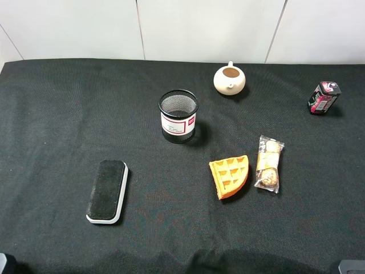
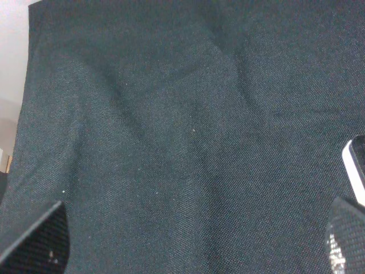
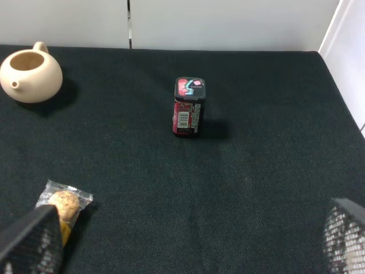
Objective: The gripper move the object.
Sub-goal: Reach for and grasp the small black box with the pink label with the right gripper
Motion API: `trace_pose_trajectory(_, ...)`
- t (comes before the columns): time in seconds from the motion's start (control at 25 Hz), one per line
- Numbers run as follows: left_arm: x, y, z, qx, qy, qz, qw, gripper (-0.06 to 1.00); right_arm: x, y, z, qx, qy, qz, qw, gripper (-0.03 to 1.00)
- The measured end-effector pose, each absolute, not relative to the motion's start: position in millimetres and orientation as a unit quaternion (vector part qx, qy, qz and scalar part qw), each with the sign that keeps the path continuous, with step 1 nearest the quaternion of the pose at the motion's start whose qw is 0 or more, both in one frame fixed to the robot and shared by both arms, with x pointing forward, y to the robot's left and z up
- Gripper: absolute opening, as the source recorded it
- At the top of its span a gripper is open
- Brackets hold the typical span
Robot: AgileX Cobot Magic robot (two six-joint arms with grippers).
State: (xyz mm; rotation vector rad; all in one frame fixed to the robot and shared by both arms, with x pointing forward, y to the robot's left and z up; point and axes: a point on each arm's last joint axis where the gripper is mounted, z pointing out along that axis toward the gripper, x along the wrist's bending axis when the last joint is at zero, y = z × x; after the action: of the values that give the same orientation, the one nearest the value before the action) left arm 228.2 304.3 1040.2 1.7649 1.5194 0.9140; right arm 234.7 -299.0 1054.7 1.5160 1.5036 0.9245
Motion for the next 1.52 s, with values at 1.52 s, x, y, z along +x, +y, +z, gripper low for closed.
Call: trace_pose_trajectory(1.52,228,304,1040,0.670,0.577,0.347,0.314,0.95,274,-300,1051,0.643,0.635,0.293,0.313,0.69)
